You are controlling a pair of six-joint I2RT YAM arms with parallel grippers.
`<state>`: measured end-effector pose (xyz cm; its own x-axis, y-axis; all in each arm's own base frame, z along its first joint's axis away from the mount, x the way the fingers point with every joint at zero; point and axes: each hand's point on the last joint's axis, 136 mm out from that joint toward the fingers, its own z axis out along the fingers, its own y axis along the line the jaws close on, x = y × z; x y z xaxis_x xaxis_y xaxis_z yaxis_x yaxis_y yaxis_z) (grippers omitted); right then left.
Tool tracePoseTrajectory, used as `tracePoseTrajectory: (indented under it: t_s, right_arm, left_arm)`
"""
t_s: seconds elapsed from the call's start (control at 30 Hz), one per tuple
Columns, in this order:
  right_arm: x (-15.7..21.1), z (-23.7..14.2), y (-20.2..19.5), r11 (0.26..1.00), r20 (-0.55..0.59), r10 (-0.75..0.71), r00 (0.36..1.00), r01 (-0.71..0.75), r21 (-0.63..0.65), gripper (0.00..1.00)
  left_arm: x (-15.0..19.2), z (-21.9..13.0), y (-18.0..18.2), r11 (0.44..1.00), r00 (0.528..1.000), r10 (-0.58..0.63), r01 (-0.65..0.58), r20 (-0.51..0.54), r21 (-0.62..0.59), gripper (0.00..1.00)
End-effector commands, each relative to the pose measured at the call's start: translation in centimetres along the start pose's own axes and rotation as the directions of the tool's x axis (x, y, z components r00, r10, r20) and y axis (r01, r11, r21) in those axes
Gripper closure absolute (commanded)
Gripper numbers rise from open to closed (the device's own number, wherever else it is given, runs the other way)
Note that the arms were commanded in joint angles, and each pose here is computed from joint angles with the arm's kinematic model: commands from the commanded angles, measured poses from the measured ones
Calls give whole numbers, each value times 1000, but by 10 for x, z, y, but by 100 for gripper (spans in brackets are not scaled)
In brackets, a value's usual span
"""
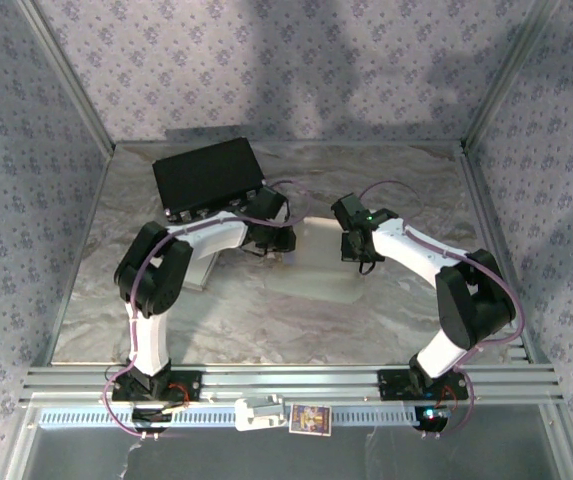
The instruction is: Fold the paper box
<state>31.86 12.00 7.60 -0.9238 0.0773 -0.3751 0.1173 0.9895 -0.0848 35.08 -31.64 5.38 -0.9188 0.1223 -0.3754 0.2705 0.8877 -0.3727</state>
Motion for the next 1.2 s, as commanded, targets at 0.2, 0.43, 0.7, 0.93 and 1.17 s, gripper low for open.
tracePoseTrajectory:
  t_s: [0.2, 0.43, 0.7, 0.93, 1.17]
  right_arm:
    - [10, 1, -9, 998, -46, -26, 999, 29, 58, 100]
    - [11, 4, -5, 998, -61, -38, 997, 41, 49, 100]
    - [12, 6, -3, 998, -73, -37, 997, 41, 47, 100]
    - [11, 5, 2, 999, -79, -34, 996, 37, 36, 100]
    - [12, 5, 1, 999, -79, -40, 996, 42, 24, 100]
  left_arm:
    - [11, -14, 37, 972, 999, -19, 27, 37, -234, 78]
    - [11, -11, 38, 954, 999, -18, 28, 35, -299, 100]
    - [29, -17, 56, 847, 997, -57, 74, 48, -527, 100]
    - [34, -21, 49, 815, 997, -29, 64, 70, -576, 100]
    - [17, -28, 22, 900, 995, 10, 33, 97, -435, 72]
